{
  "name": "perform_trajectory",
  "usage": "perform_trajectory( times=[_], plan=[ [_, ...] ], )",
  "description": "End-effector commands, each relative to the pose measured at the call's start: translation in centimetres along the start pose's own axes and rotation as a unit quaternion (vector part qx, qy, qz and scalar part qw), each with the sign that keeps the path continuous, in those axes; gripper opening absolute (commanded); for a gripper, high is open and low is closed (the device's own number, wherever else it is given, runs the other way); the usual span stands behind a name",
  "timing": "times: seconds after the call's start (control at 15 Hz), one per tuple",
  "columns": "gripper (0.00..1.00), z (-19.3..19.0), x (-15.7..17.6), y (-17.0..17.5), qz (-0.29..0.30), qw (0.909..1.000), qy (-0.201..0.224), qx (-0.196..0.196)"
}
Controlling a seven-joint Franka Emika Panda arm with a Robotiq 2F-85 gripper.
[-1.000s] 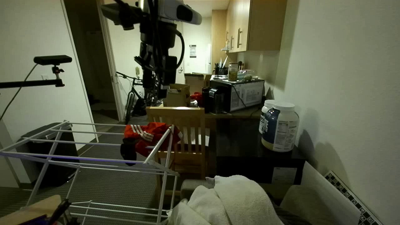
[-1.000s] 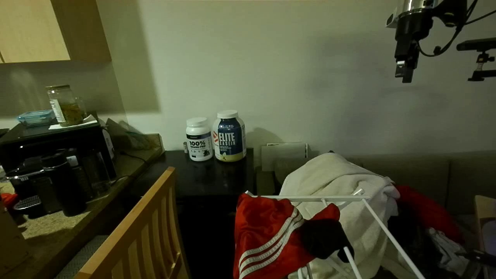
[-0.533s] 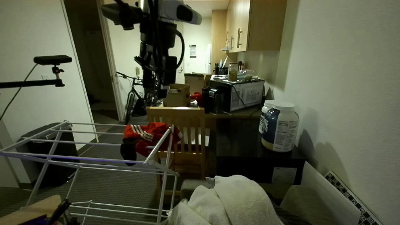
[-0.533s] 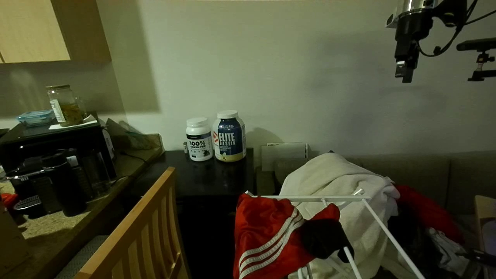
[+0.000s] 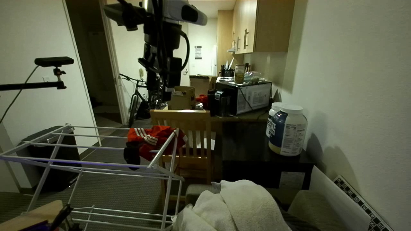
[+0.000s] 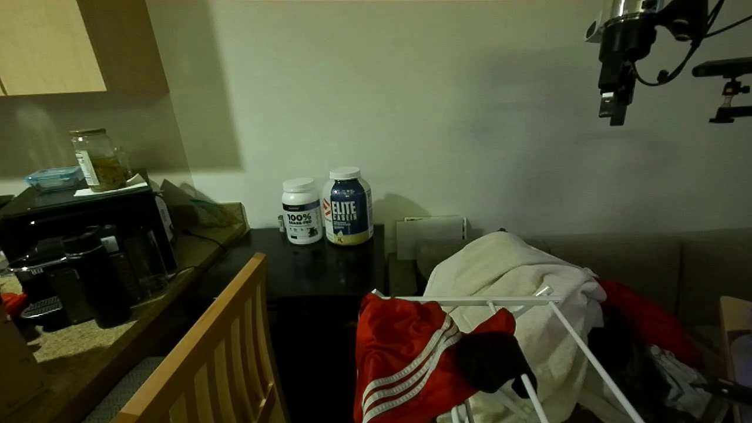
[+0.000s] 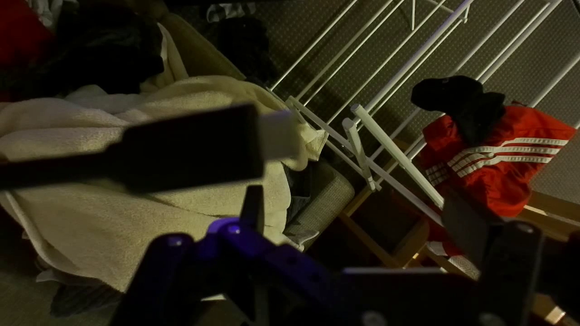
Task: Remove the sock and short from the cloth hanger
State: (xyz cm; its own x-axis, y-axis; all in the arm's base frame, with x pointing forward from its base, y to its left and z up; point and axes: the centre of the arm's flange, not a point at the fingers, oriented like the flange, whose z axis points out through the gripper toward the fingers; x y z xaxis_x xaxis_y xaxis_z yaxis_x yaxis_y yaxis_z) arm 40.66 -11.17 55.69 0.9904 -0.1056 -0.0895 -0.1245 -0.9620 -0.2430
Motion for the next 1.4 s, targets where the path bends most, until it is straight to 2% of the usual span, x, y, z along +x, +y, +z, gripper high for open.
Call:
perform_trajectory(
  times=[0.0,0.67,0.93,1.33],
  plan=[
    [1.00,0.0,0.0,0.0,0.000,1.0000,0.000,0.000],
    [1.00,0.2,0.0,-0.2,-0.002,1.0000,0.001,0.000],
    [1.00,2.9,-0.4,-3.1,-0.028,0.9995,-0.015,-0.007],
    [1.00,9.3,-0.6,-10.6,-0.102,0.9930,-0.055,-0.023]
  ],
)
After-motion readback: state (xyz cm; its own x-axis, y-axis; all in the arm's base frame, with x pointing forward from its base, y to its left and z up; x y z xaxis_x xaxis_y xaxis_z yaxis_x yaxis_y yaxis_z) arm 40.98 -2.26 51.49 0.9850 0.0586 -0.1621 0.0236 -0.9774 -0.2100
